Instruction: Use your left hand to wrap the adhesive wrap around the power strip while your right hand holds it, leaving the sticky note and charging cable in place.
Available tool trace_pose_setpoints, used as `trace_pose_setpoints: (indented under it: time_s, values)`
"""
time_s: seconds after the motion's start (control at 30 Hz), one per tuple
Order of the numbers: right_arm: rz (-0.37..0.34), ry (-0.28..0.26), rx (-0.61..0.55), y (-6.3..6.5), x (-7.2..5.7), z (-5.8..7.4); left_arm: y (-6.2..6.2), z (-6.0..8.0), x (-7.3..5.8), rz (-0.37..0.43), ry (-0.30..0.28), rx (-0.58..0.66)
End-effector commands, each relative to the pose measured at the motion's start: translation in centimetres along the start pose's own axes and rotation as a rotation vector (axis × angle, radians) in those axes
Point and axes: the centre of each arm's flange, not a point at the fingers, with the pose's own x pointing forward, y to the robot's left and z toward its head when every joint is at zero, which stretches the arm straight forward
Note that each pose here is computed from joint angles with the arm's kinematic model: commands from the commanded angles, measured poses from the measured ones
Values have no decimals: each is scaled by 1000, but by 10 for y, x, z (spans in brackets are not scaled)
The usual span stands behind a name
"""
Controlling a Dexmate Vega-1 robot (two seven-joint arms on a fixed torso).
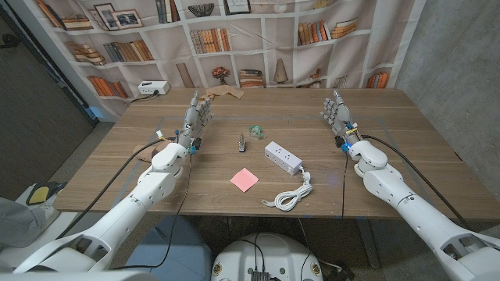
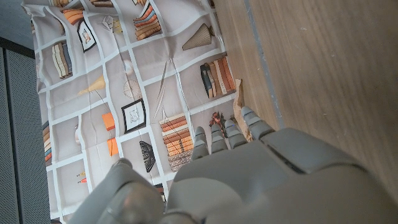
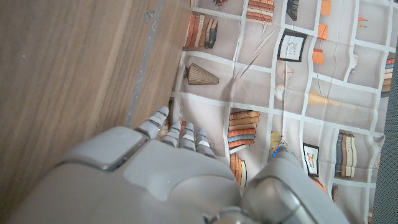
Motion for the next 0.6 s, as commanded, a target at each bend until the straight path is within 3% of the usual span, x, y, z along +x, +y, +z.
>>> trace_pose_setpoints:
  time_s: [0.03, 0.6]
  values:
    - [4, 6, 16, 2, -3, -1, 1, 1, -7, 5, -6, -4]
    - [31, -9, -44, 11, -3, 5, 9, 6, -15, 28, -40, 50]
